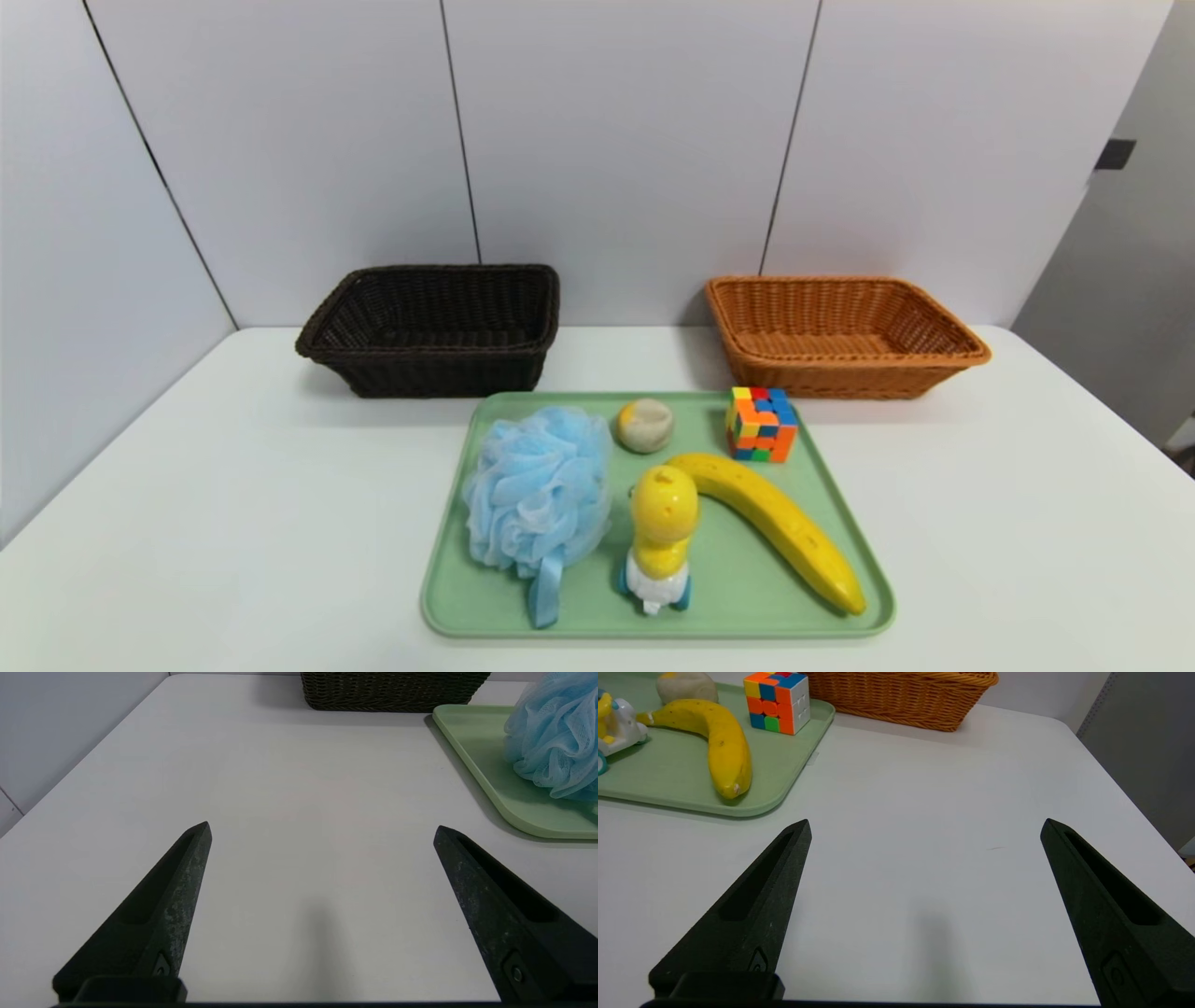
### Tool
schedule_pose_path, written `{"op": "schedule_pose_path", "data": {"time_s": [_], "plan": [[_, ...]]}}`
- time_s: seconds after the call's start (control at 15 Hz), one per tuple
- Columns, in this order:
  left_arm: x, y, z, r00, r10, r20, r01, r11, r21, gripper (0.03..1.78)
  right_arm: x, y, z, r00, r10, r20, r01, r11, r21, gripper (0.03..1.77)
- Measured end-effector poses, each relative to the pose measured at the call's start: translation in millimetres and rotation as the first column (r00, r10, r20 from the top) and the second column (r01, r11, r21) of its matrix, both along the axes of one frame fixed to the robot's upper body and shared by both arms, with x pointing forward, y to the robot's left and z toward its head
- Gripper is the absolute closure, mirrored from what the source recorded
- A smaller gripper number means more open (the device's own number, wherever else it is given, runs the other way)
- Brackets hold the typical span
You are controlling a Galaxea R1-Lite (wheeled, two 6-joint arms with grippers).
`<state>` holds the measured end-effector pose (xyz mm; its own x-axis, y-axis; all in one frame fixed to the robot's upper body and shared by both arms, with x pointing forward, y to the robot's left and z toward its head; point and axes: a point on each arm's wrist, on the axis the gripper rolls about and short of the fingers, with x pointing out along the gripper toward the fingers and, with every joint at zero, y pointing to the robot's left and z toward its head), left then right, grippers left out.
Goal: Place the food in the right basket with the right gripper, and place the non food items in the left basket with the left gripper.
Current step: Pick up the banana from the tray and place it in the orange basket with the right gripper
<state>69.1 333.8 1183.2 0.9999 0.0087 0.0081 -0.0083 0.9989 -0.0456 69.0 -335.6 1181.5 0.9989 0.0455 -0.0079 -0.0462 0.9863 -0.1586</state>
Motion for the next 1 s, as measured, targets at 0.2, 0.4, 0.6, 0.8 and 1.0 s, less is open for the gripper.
{"op": "schedule_pose_path", "data": {"time_s": [0.2, 0.4, 0.6, 0.8, 1.0], "plan": [[0.0, 0.0, 0.0, 1.0, 0.0, 0.0, 0.0, 1.0, 0.0, 0.12, 0.0, 0.0, 0.0, 1.0, -0.002, 0.0, 0.002, 1.0, 0.001, 0.1], [0.0, 0.0, 0.0, 1.0, 0.0, 0.0, 0.0, 1.0, 0.0, 0.12, 0.0, 0.1, 0.1, 1.0, 0.002, 0.001, -0.002, 1.0, -0.007, 0.1], [0.0, 0.0, 0.0, 1.0, 0.0, 0.0, 0.0, 1.0, 0.0, 0.12, 0.0, 0.2, 0.4, 1.0, 0.01, 0.005, -0.01, 1.0, -0.02, 0.1], [0.0, 0.0, 0.0, 1.0, 0.001, 0.0, -0.001, 1.0, 0.001, 0.12, 0.0, 0.2, 0.6, 1.0, 0.01, 0.007, -0.01, 1.0, -0.013, 0.1], [0.0, -0.1, 0.0, 1.0, -0.002, 0.0, 0.002, 1.0, 0.012, 0.12, 0.0, 0.3, 0.7, 1.0, 0.011, 0.007, -0.011, 1.0, -0.009, 0.1]]}}
